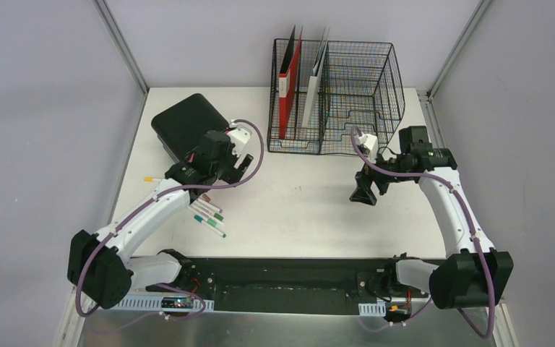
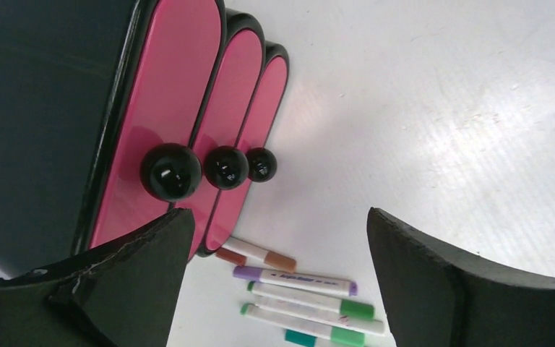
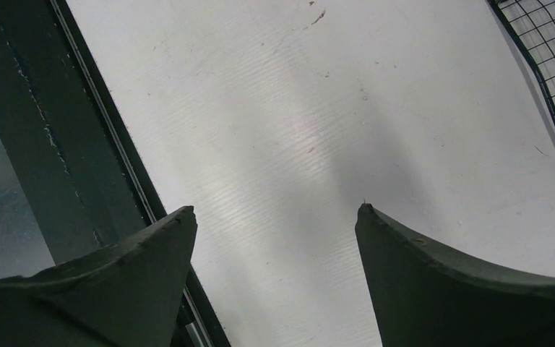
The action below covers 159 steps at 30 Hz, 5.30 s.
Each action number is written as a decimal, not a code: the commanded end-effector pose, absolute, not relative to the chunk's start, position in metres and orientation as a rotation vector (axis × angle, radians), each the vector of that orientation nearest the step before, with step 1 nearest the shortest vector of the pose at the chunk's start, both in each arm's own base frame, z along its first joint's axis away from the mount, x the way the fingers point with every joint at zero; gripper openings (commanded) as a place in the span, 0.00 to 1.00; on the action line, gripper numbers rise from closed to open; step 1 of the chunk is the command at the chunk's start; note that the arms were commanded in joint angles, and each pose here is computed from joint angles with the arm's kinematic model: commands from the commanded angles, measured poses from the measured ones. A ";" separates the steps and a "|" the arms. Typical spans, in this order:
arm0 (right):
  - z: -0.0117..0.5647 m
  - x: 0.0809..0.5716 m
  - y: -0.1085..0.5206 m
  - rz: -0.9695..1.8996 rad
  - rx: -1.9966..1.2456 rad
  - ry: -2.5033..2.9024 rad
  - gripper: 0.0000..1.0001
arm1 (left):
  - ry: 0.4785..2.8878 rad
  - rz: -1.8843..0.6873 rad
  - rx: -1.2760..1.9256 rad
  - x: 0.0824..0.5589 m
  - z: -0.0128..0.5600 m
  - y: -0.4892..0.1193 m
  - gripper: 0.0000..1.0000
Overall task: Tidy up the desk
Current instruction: Close the drawer in the storage box, then open the drawer in the storage box.
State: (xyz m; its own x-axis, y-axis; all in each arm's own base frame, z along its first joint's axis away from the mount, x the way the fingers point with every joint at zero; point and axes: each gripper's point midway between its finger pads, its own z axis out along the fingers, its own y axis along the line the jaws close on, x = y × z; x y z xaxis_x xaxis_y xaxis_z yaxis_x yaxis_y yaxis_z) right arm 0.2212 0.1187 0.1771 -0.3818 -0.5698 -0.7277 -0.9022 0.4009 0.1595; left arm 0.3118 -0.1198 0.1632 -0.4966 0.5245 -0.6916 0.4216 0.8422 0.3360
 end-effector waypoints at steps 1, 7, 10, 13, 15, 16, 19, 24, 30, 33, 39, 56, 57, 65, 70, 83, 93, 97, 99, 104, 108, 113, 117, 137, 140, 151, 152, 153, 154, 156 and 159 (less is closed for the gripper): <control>0.179 0.225 0.119 0.735 -1.268 2.034 0.84 | 2.044 -0.077 0.585 0.311 0.190 -0.140 0.94; 0.179 0.225 0.119 0.733 -1.267 2.036 0.84 | 1.953 -0.331 0.501 0.297 0.215 -0.160 0.94; 0.179 0.225 0.119 0.733 -1.265 2.035 0.85 | 1.950 -0.313 0.381 0.301 0.215 -0.151 0.92; 0.179 0.226 0.118 0.731 -1.265 2.034 0.85 | 1.967 -0.295 0.200 0.306 0.208 -0.140 0.79; 0.178 0.226 0.118 0.733 -1.263 2.038 0.85 | 1.969 -0.303 0.098 0.309 0.200 -0.136 0.66; 0.179 0.225 0.118 0.733 -1.264 2.037 0.85 | 1.960 -0.317 0.074 0.310 0.198 -0.137 0.63; 0.178 0.225 0.118 0.734 -1.264 2.038 0.85 | 1.952 -0.296 -0.051 0.315 0.192 -0.128 0.57; 0.177 0.226 0.118 0.737 -1.265 2.043 0.85 | 1.992 -0.113 -0.279 0.317 0.175 -0.098 0.35; 0.175 0.226 0.118 0.741 -1.264 2.050 0.85 | 2.029 0.069 -0.450 0.312 0.149 -0.084 0.25; 0.175 0.226 0.118 0.740 -1.265 2.051 0.85 | 2.018 0.065 -0.468 0.315 0.139 -0.085 0.32; 0.173 0.226 0.118 0.749 -1.263 2.056 0.85 | 2.058 0.163 -0.467 0.318 0.112 -0.081 0.50; 0.175 0.224 0.119 0.759 -1.270 2.050 0.86 | 2.037 0.235 -0.444 0.344 0.075 -0.090 0.49; 0.176 0.224 0.119 0.759 -1.270 2.049 0.86 | 2.042 0.220 -0.427 0.345 0.073 -0.094 0.50; 0.175 0.224 0.119 0.761 -1.273 2.054 0.87 | 1.988 0.267 -0.463 0.345 0.068 -0.100 0.52; 0.174 0.224 0.118 0.762 -1.274 2.057 0.87 | 1.967 0.339 -0.531 0.339 0.068 -0.088 0.53; 0.172 0.224 0.118 0.763 -1.275 2.062 0.87 | 1.962 0.306 -0.581 0.352 0.071 -0.089 0.50; 0.170 0.225 0.118 0.766 -1.275 2.072 0.88 | 1.975 0.348 -0.587 0.359 0.063 -0.089 0.48; 0.170 0.225 0.118 0.768 -1.275 2.073 0.88 | 1.972 0.351 -0.606 0.361 0.064 -0.087 0.47; 0.169 0.225 0.118 0.769 -1.274 2.075 0.88 | 1.971 0.359 -0.613 0.362 0.065 -0.084 0.44; 0.169 0.225 0.118 0.769 -1.274 2.076 0.88 | 1.978 0.337 -0.618 0.367 0.070 -0.084 0.35; 0.169 0.225 0.118 0.771 -1.277 2.076 0.88 | 1.990 0.337 -0.606 0.367 0.070 -0.085 0.29; 0.169 0.225 0.118 0.769 -1.276 2.074 0.88 | 2.017 0.284 -0.580 0.362 0.076 -0.098 0.14; 0.169 0.224 0.117 0.767 -1.275 2.076 0.88 | 2.018 0.266 -0.496 0.352 0.089 -0.123 0.11; 0.172 0.224 0.117 0.757 -1.280 2.063 0.89 | 2.113 0.140 -0.241 0.310 0.092 -0.199 0.77; 0.172 0.224 0.117 0.759 -1.279 2.065 0.89 | 2.134 0.030 -0.084 0.307 0.110 -0.216 0.81; 0.172 0.224 0.116 0.753 -1.278 2.069 0.89 | 2.041 -0.422 0.661 0.233 0.188 -0.240 0.93; 0.172 0.224 0.116 0.752 -1.277 2.069 0.89 | 2.076 -0.427 0.653 0.228 0.188 -0.231 0.92; 0.172 0.224 0.116 0.754 -1.276 2.069 0.89 | 2.131 -0.446 0.632 0.222 0.186 -0.222 0.91; 0.172 0.224 0.116 0.754 -1.277 2.069 0.89 | 2.202 -0.461 0.585 0.218 0.181 -0.210 0.90; 0.171 0.224 0.116 0.753 -1.276 2.071 0.89 | 2.326 -0.507 0.458 0.210 0.164 -0.188 0.87; 0.171 0.224 0.115 0.753 -1.275 2.074 0.89 | 2.363 -0.525 0.333 0.202 0.150 -0.170 0.87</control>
State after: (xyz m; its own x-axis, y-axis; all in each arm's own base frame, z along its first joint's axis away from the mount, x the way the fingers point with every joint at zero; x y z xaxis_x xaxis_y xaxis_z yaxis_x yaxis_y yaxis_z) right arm 0.2215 0.1158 0.1649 -0.4076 -0.5808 -0.7046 -0.8975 0.3971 0.1918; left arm 0.2386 -0.1907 0.1885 -0.5788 0.1200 -0.8066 0.4355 0.8817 -0.1814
